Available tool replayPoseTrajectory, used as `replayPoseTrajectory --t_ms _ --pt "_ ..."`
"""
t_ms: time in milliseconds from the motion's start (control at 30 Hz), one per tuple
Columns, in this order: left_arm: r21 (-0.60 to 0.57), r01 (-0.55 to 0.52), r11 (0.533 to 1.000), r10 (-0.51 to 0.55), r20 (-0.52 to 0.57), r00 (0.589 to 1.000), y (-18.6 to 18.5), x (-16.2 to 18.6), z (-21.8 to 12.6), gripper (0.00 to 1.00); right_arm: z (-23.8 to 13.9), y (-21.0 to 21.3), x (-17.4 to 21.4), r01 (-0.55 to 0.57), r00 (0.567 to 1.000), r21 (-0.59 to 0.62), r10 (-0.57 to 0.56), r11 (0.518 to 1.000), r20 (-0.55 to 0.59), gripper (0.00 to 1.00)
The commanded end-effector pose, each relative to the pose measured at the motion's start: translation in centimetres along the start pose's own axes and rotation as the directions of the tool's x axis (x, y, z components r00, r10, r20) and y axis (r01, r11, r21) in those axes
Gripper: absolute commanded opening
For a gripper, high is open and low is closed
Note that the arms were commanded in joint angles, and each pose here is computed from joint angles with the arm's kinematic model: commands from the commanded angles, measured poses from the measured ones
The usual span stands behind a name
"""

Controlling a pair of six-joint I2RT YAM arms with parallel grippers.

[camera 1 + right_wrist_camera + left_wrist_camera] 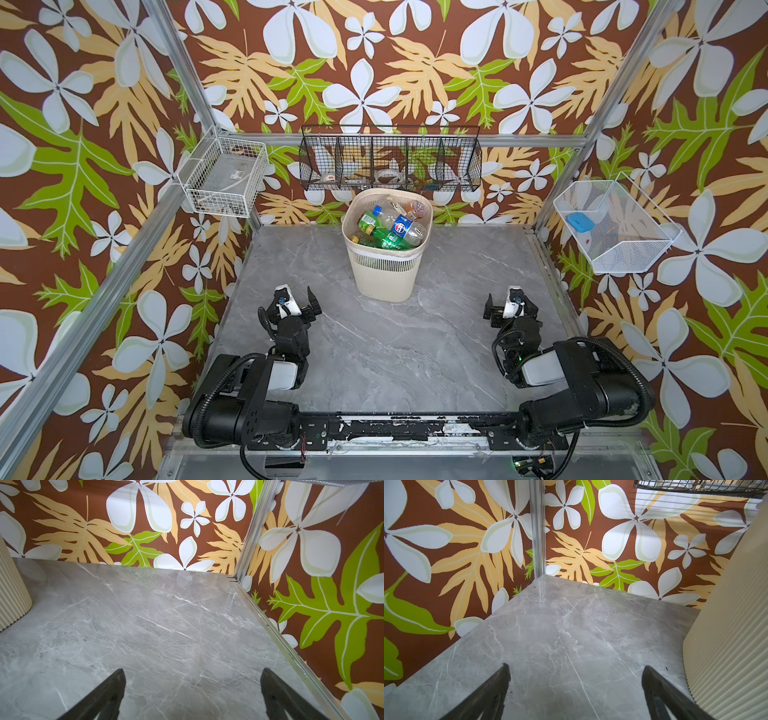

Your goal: Throw the plastic bottles in the bin

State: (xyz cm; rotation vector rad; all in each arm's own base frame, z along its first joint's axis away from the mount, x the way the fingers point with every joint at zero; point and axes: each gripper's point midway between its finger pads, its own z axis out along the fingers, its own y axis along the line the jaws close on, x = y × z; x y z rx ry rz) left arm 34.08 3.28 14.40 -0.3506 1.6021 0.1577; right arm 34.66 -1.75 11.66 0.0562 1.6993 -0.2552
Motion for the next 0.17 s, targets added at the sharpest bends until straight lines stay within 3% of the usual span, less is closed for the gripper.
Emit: replayPoseTrajectory --t_ms 0,133 --pt "0.009 0.019 1.000 -0.019 0.025 1.000 -0.18 -0.73 0.15 1.00 0.05 0.02 -1.32 -0.010 0.999 -0.002 0.010 1.000 0.051 1.00" --pt "0.007 0.016 1.000 -0.016 0.032 0.999 -0.14 -0.84 0.03 1.00 0.04 0.01 -1.38 -0.010 0.999 -0.002 0.010 1.000 0.053 1.00"
